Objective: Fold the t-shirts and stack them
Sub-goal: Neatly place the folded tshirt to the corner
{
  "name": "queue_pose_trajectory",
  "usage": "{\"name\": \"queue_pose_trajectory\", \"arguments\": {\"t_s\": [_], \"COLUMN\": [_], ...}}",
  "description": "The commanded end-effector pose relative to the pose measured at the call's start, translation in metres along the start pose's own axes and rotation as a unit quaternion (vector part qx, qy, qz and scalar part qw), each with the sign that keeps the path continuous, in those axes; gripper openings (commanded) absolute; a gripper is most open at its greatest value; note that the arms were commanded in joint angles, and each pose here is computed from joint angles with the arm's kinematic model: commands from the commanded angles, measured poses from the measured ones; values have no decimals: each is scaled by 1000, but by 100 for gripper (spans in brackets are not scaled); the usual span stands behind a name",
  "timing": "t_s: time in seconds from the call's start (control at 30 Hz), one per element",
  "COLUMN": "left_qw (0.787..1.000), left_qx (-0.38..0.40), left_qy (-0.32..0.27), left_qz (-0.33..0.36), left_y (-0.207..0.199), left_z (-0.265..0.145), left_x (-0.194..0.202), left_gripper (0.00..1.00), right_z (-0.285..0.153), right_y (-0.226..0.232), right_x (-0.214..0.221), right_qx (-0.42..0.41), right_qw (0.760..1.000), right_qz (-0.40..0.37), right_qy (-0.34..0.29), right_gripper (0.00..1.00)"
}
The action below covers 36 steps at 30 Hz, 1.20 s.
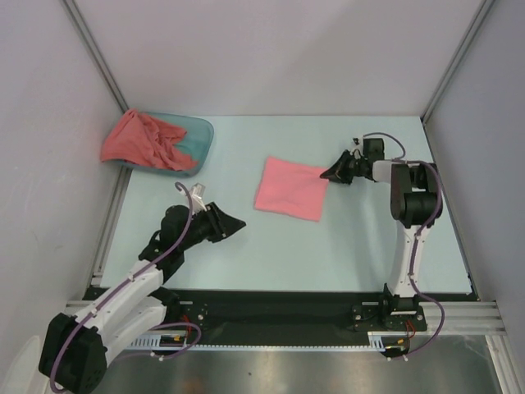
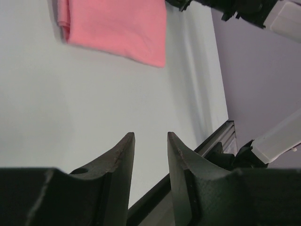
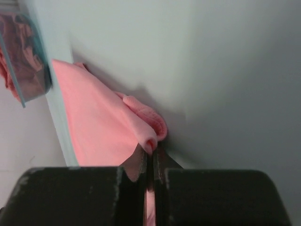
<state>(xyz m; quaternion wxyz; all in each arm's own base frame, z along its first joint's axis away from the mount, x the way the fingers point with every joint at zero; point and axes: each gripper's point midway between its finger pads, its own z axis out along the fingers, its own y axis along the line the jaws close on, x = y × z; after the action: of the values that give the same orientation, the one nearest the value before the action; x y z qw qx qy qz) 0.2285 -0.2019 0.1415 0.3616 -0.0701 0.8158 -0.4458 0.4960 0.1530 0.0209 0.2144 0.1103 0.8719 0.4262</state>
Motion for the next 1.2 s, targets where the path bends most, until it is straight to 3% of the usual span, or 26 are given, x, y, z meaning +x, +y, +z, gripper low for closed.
{"name": "queue_pose_trajectory", "arguments": {"t_s": [0.0, 0.13, 0.33, 0.4, 0.53, 0.67, 0.83, 0.87, 0.9, 1.17], "left_qw": [1000, 999, 997, 996, 995, 994, 992, 992, 992, 989], "left_qx": [25, 43, 72, 81, 90, 102, 108, 109, 111, 111], "left_qy": [4, 8, 16, 20, 33, 44, 62, 67, 67, 94], "left_qz": [-14, -17, -24, -23, -19, -16, -5, -4, 0, 10], "left_y": [-8, -12, -21, -25, -29, -36, -42, -42, -45, -51], "left_z": [-8, -17, -28, -30, -32, -36, -39, -39, -40, -40], "left_x": [5, 14, 22, 23, 27, 29, 32, 33, 31, 33], "left_gripper": [40, 40, 40, 40, 40, 40, 40, 40, 40, 40], "right_z": [-49, -102, -200, -232, -285, -349, -390, -393, -402, -422], "right_y": [-32, -68, -119, -138, -137, -144, -156, -156, -161, -162], "right_x": [-13, 6, 48, 69, 87, 120, 155, 158, 167, 179], "right_qx": [99, 183, 315, 362, 404, 449, 466, 462, 463, 462], "right_qw": [988, 960, 878, 840, 797, 737, 688, 688, 670, 631], "right_qz": [67, 141, 250, 278, 284, 308, 343, 344, 363, 388], "right_qy": [-94, -160, -261, -293, -347, -401, -438, -442, -453, -488], "right_gripper": [0, 0, 0, 0, 0, 0, 0, 0, 0, 0]}}
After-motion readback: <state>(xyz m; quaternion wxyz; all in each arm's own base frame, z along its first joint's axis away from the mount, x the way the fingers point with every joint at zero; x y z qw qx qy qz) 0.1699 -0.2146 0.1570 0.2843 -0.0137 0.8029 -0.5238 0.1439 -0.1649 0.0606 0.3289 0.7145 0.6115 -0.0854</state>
